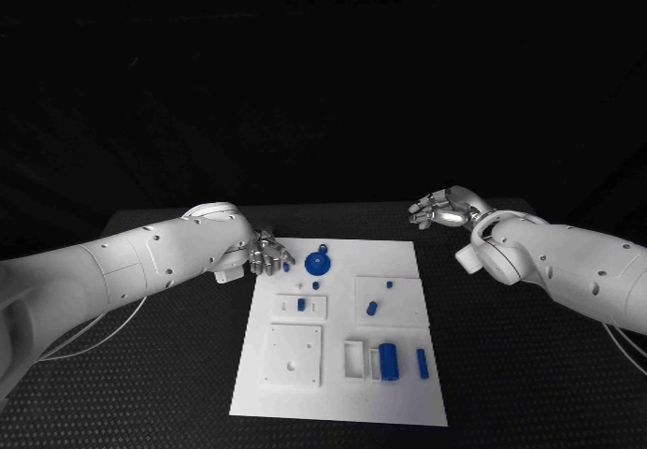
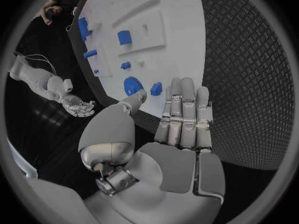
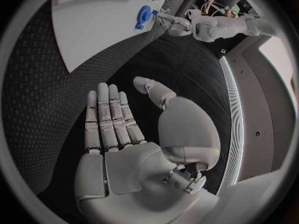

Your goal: Assemble the parts on the task board

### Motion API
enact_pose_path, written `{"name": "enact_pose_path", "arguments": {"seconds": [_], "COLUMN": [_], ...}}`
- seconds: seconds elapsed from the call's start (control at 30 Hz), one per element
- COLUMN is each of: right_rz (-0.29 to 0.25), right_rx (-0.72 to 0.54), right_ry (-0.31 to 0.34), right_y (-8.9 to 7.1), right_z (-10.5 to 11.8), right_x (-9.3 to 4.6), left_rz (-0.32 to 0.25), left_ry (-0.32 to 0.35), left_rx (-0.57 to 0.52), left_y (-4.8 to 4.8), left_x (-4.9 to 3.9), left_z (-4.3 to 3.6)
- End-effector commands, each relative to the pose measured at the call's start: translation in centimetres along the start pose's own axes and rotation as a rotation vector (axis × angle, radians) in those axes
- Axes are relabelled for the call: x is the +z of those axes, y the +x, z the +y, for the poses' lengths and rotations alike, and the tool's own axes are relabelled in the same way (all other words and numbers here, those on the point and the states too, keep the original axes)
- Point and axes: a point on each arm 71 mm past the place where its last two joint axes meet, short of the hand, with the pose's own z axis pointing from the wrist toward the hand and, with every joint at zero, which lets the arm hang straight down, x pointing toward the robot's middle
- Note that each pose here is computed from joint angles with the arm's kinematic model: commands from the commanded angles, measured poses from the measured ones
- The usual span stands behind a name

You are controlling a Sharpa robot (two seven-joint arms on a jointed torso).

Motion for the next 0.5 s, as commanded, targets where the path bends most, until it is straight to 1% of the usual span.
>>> {"name": "enact_pose_path", "arguments": {"seconds": [0.03, 0.27, 0.5], "right_rz": [0.012, 0.013, 0.015], "right_rx": [0.003, 0.003, 0.004], "right_ry": [-0.009, -0.009, -0.010], "right_y": [0.19, 0.22, 0.28], "right_z": [0.14, 0.17, 0.21], "right_x": [0.02, 0.03, 0.05], "left_rz": [0.010, 0.018, 0.015], "left_ry": [0.022, 0.026, 0.025], "left_rx": [-0.007, -0.012, -0.027], "left_y": [0.19, 0.29, 0.29], "left_x": [0.07, 0.17, 0.36], "left_z": [-0.38, -0.49, -0.39]}}
